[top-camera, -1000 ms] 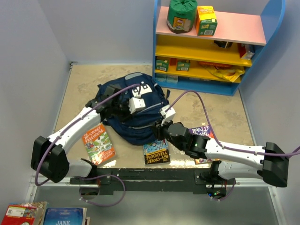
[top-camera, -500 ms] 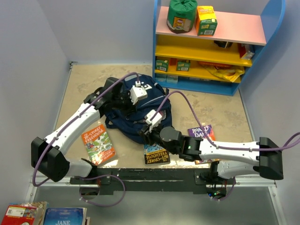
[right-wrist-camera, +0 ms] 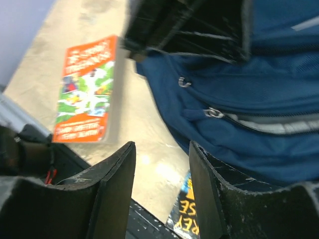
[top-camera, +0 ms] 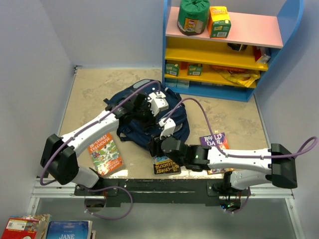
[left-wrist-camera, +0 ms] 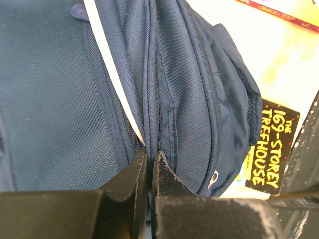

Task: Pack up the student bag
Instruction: Zip the student bag at the center of the board.

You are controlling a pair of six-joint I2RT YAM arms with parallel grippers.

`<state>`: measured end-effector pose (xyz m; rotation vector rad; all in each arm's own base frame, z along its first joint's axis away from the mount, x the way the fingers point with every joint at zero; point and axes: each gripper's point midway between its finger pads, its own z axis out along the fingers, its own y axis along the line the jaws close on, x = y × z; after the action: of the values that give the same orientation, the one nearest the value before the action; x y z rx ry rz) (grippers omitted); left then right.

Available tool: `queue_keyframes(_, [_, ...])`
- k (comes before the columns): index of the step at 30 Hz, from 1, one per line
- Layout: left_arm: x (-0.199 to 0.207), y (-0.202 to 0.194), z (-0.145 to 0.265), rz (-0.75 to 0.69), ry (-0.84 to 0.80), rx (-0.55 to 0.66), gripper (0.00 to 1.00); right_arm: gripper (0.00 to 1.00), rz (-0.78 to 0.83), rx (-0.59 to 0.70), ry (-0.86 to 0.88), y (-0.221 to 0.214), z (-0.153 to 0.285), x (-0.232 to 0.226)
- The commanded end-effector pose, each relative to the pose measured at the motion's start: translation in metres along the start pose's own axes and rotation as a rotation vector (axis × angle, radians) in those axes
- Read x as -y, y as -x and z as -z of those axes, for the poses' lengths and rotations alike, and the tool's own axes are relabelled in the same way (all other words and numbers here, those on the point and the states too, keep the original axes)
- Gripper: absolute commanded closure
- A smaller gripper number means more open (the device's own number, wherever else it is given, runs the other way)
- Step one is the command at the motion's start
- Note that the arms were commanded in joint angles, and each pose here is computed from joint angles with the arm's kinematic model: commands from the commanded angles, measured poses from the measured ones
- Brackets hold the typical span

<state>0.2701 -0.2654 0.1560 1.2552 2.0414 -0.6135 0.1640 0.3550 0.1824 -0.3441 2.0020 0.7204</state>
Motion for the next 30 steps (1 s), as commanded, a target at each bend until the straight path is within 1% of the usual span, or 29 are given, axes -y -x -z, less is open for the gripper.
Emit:
queue_keyframes(1, [-0.013,0.076,-0.003,-0.070,0.058,0.227,1.00,0.49,-0.152,-0.004,-0.179,-0.008,0.000,0.027])
queue_keyframes(2, [-0.011,0.079,-0.003,-0.073,0.054,0.231,1.00,0.49,-0.161,0.015,-0.216,-0.005,0.000,0.032])
queue_keyframes(3, [-0.010,0.082,-0.003,-0.072,0.053,0.235,1.00,0.49,-0.182,0.006,-0.242,-0.009,0.001,0.036])
queue_keyframes(8, [-0.001,0.090,-0.011,-0.085,0.031,0.241,1.00,0.49,-0.239,0.052,-0.280,0.001,-0.001,0.039])
queue_keyframes(12, [0.004,0.101,-0.014,-0.097,0.013,0.251,1.00,0.48,-0.276,0.048,-0.329,-0.001,-0.007,0.039])
queue_keyframes(16, [0.007,0.100,-0.016,-0.104,0.006,0.247,1.00,0.47,-0.294,0.071,-0.355,0.006,-0.011,0.039])
queue_keyframes(22, [0.009,0.093,-0.013,-0.109,0.009,0.244,1.00,0.48,-0.298,0.085,-0.429,0.003,-0.011,0.065])
queue_keyframes(30, [0.008,0.093,-0.014,-0.124,0.015,0.246,1.00,0.49,-0.321,0.052,-0.447,-0.005,-0.008,0.082])
